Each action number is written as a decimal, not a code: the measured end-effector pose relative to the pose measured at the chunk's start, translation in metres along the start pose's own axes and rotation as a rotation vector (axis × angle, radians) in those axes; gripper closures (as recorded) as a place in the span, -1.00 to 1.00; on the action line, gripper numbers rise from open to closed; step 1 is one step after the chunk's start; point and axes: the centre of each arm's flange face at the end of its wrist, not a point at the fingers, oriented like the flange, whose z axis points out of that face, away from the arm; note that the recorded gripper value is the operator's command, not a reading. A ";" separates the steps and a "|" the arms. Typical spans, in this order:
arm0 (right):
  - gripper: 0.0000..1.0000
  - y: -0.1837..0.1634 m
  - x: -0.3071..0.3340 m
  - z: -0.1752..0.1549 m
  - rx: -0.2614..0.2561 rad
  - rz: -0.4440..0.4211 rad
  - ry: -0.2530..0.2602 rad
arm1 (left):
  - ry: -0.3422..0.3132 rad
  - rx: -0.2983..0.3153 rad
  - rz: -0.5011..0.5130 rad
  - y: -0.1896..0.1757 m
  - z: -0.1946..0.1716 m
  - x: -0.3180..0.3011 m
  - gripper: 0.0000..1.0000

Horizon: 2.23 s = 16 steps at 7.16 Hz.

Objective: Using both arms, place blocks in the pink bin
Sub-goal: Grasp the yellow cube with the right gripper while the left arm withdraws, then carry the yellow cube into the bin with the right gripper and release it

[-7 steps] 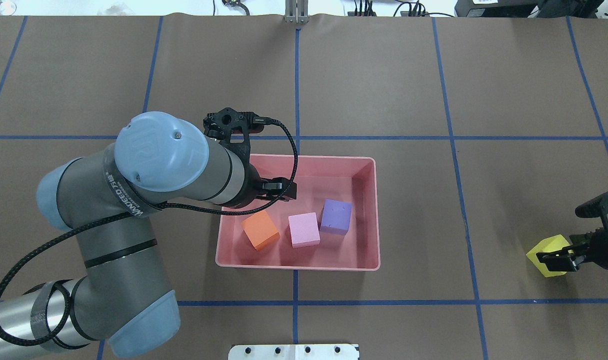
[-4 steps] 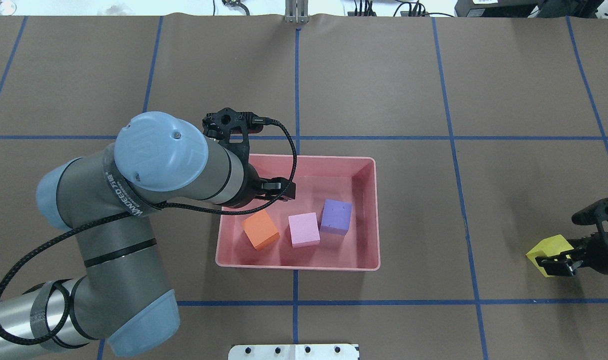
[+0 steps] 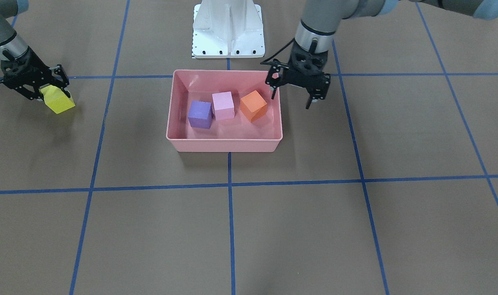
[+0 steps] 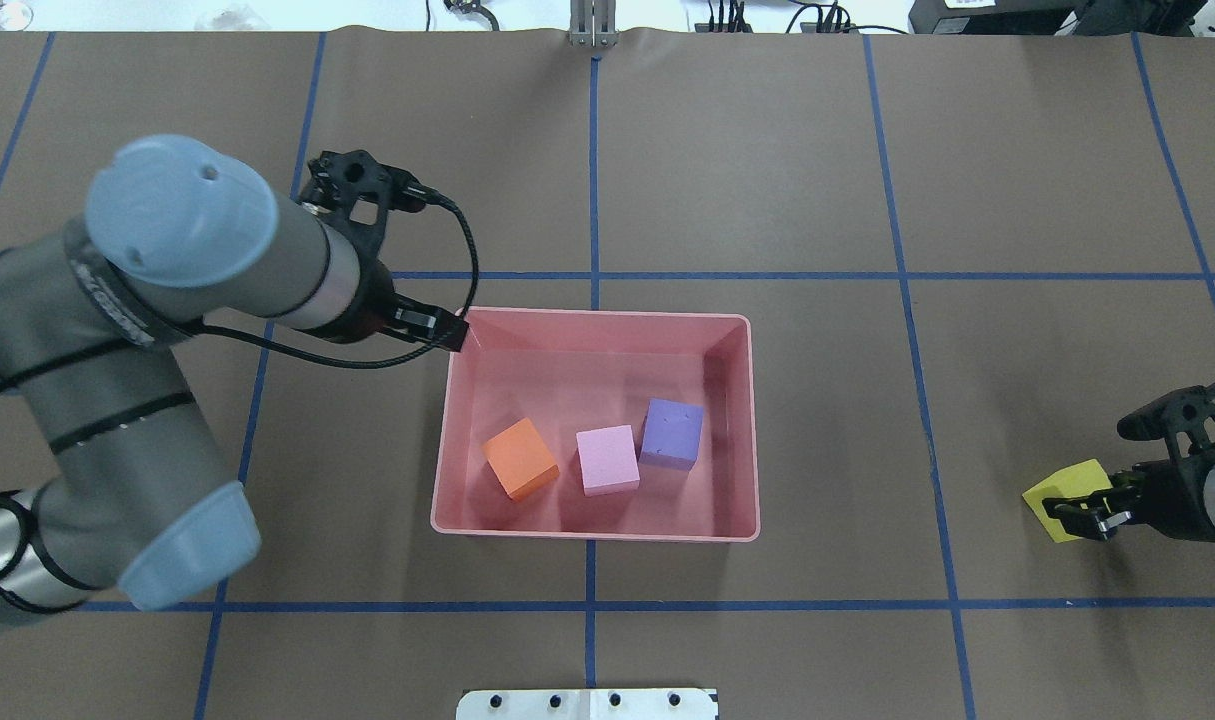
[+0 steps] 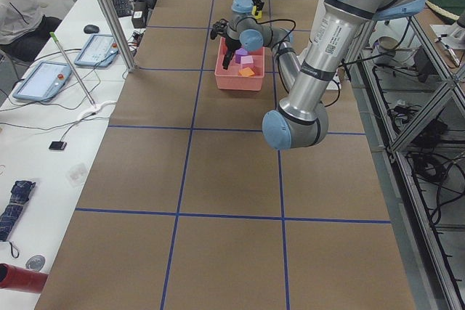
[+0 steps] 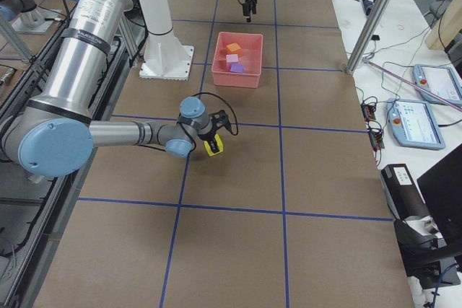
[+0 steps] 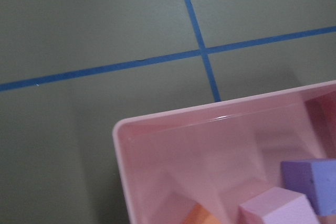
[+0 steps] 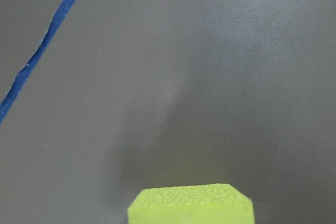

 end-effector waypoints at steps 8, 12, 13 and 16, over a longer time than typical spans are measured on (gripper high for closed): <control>0.85 -0.210 -0.185 -0.052 0.028 0.256 -0.052 | -0.128 -0.125 0.158 0.023 -0.058 -0.386 -1.00; -0.12 -0.293 -0.323 -0.064 -0.020 0.365 0.001 | -0.155 -0.155 0.060 0.052 -0.050 -0.454 -1.00; -0.86 -0.301 -0.355 -0.052 -0.003 0.385 0.017 | -0.156 -0.150 0.056 0.063 -0.049 -0.462 -1.00; -1.00 -0.319 -0.441 -0.014 0.071 0.422 0.069 | -0.157 -0.150 0.049 0.077 -0.046 -0.471 -1.00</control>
